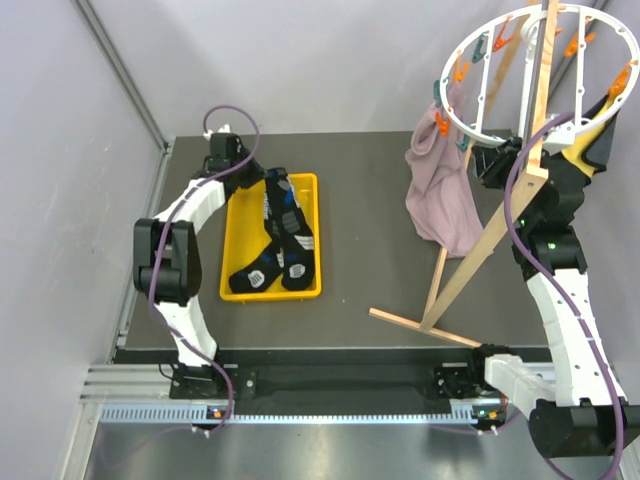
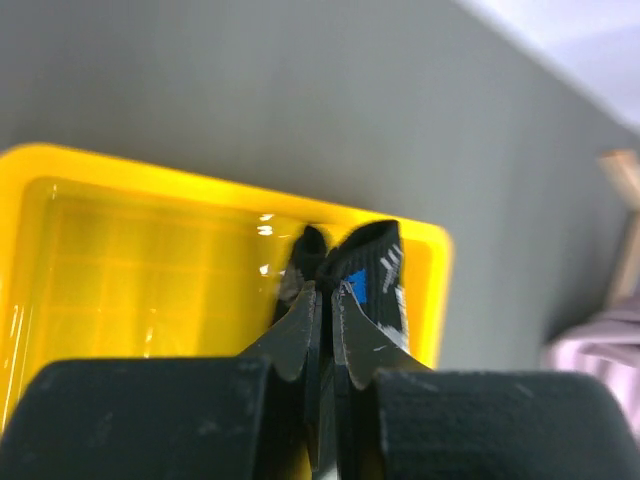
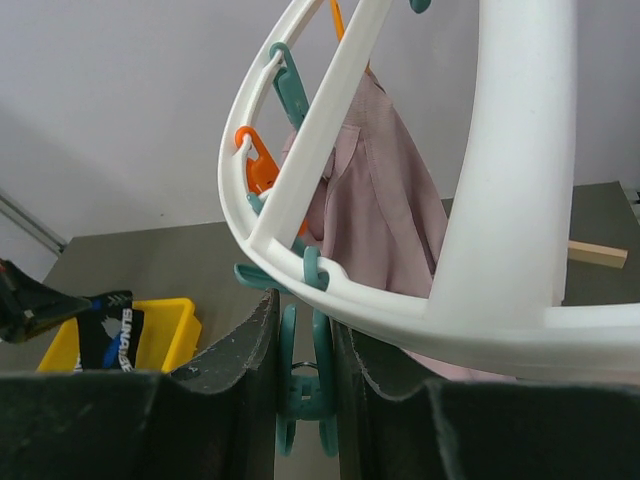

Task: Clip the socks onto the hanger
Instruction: Pick up the sock from the bin.

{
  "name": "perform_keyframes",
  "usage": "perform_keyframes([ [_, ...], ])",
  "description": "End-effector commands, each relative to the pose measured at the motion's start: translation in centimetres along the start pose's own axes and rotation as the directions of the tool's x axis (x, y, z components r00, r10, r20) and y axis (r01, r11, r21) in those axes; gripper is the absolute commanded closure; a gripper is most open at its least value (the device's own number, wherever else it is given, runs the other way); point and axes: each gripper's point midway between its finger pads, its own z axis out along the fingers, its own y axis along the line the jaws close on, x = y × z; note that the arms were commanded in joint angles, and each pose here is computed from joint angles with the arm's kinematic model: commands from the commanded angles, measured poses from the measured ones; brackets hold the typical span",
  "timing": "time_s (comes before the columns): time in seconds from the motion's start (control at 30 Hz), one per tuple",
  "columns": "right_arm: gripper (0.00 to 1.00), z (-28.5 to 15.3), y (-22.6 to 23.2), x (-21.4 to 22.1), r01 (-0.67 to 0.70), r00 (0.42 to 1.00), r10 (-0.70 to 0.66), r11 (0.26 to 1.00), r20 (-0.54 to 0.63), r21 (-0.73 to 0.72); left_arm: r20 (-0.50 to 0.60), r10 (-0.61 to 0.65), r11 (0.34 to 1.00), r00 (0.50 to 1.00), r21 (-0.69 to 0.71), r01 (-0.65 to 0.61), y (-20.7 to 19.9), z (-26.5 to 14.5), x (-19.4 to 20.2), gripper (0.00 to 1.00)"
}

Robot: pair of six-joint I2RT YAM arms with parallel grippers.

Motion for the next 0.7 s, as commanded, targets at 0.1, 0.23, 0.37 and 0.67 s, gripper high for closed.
perform_keyframes([
  [0.1,1.00,-0.4,-0.1,1.1,-0.024,0.998,0.025,1.000,-0.065,0.005,0.088,0.033,0.994,0.996,0.097,-0.041,-4.2,-5.3,-3.0,0.99],
  [0.23,1.00,-0.5,-0.2,1.2,-0.021,0.998,0.022,1.000,-0.065,0.009,0.061,0.010,0.994,0.998,0.112,-0.017,-4.1,-6.4,-1.2,1.00],
  [0.37,1.00,-0.6,-0.2,1.4,-0.022,0.997,0.022,1.000,-0.068,0.009,0.019,-0.003,0.990,1.000,0.138,0.001,-3.8,-6.7,1.0,1.00],
  [0.67,1.00,-0.7,0.0,1.9,-0.023,0.996,0.022,1.000,-0.091,-0.005,-0.029,0.137,0.850,0.990,0.516,-0.103,-11.4,-12.6,6.1,1.00],
])
